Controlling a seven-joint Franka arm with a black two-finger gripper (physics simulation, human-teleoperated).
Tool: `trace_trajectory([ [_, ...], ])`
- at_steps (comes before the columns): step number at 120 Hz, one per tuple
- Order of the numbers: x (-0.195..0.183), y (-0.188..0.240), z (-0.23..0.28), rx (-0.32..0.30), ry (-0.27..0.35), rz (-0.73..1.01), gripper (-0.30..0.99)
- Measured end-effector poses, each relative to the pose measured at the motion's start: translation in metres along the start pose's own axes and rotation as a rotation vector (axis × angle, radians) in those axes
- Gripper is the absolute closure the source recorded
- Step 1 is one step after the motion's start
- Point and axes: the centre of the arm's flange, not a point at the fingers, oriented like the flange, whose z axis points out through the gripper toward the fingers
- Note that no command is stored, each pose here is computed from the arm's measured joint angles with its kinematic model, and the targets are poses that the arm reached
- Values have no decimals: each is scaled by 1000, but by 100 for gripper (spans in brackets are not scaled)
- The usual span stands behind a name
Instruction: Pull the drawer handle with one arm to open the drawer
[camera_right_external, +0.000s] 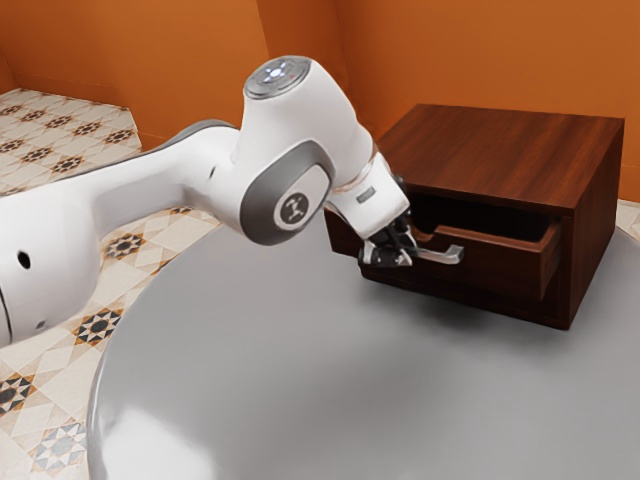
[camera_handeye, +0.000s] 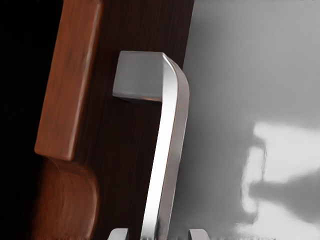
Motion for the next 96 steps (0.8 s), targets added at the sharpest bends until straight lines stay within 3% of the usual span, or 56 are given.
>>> trace_trajectory([
  [96, -10, 56, -32, 8, -3, 0, 62],
])
